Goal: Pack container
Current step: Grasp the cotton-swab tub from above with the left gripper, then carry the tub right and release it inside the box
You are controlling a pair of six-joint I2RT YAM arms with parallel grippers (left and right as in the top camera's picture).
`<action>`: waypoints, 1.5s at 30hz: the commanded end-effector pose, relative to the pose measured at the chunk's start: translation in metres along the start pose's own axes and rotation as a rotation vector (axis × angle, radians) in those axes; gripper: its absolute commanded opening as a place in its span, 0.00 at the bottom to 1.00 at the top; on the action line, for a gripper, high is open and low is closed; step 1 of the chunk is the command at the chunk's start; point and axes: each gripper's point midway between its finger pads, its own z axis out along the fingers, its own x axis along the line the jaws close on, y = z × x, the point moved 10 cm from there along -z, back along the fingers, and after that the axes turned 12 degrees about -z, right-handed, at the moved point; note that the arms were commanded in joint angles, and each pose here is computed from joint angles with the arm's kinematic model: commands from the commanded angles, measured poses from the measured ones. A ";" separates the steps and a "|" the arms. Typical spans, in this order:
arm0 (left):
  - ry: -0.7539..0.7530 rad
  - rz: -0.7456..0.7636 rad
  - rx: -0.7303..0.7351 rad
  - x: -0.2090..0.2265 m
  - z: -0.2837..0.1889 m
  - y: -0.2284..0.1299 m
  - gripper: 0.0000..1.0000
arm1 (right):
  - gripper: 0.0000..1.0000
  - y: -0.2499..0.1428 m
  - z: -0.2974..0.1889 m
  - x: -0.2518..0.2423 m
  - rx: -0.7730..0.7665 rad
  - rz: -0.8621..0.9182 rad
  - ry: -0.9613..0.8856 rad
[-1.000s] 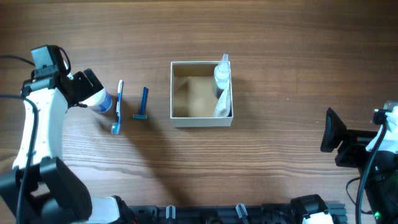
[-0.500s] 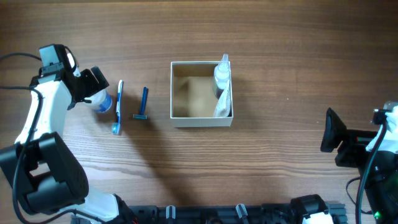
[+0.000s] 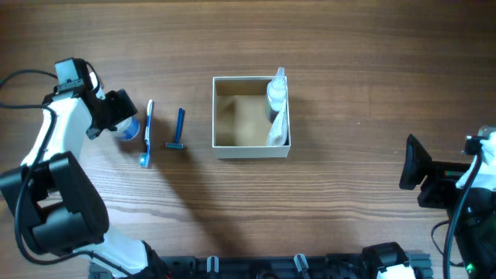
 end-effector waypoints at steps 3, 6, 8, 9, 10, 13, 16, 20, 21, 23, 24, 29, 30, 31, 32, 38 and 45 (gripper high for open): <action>0.018 0.011 -0.003 0.000 0.003 0.002 0.82 | 1.00 0.000 0.001 -0.001 0.005 -0.007 -0.013; 0.009 0.012 -0.020 -0.002 -0.005 0.003 0.82 | 1.00 0.000 0.001 -0.001 0.005 -0.007 -0.013; -0.001 0.014 -0.043 -0.003 -0.018 0.004 0.82 | 1.00 0.000 0.001 -0.001 0.006 -0.008 -0.013; -0.010 0.016 -0.058 -0.005 -0.028 0.005 0.82 | 1.00 0.000 0.001 -0.001 0.006 -0.007 -0.013; -0.018 0.021 -0.074 -0.008 -0.041 0.006 0.82 | 1.00 0.000 0.001 -0.001 0.008 -0.008 -0.012; -0.050 0.057 -0.110 -0.023 -0.084 0.001 0.83 | 1.00 -0.002 0.001 -0.001 0.019 -0.011 -0.011; -0.108 0.138 -0.149 -0.048 -0.128 -0.017 0.83 | 1.00 -0.003 0.001 0.000 0.023 -0.013 -0.010; -0.251 0.327 -0.214 -0.093 -0.180 -0.065 0.83 | 1.00 -0.003 0.001 0.000 0.023 -0.012 -0.011; -0.295 0.383 -0.223 -0.105 -0.190 -0.080 0.82 | 1.00 -0.003 0.001 0.000 0.023 -0.012 -0.011; -0.358 0.468 -0.222 -0.124 -0.200 -0.103 0.82 | 1.00 -0.003 0.001 0.000 0.023 -0.012 -0.011; -0.394 0.524 -0.215 -0.136 -0.203 -0.118 0.82 | 1.00 -0.003 0.001 0.000 0.023 -0.012 -0.011; -0.436 0.675 -0.190 -0.181 -0.186 -0.158 0.80 | 1.00 -0.003 0.001 0.000 0.023 -0.012 -0.011; -0.444 0.694 -0.182 -0.192 -0.177 -0.164 0.80 | 1.00 -0.003 0.001 0.000 0.023 -0.012 -0.011; -0.448 0.703 -0.174 -0.200 -0.169 -0.167 0.80 | 1.00 -0.003 0.001 0.000 0.023 -0.012 -0.011; -0.448 0.715 -0.166 -0.208 -0.159 -0.170 0.80 | 1.00 -0.003 0.001 0.000 0.023 -0.012 -0.011; -0.384 0.765 -0.073 -0.243 -0.081 -0.192 0.83 | 1.00 -0.003 0.001 0.000 0.023 -0.012 -0.011; -0.361 0.783 -0.045 -0.253 -0.045 -0.202 0.96 | 1.00 -0.003 0.001 0.000 0.023 -0.012 -0.011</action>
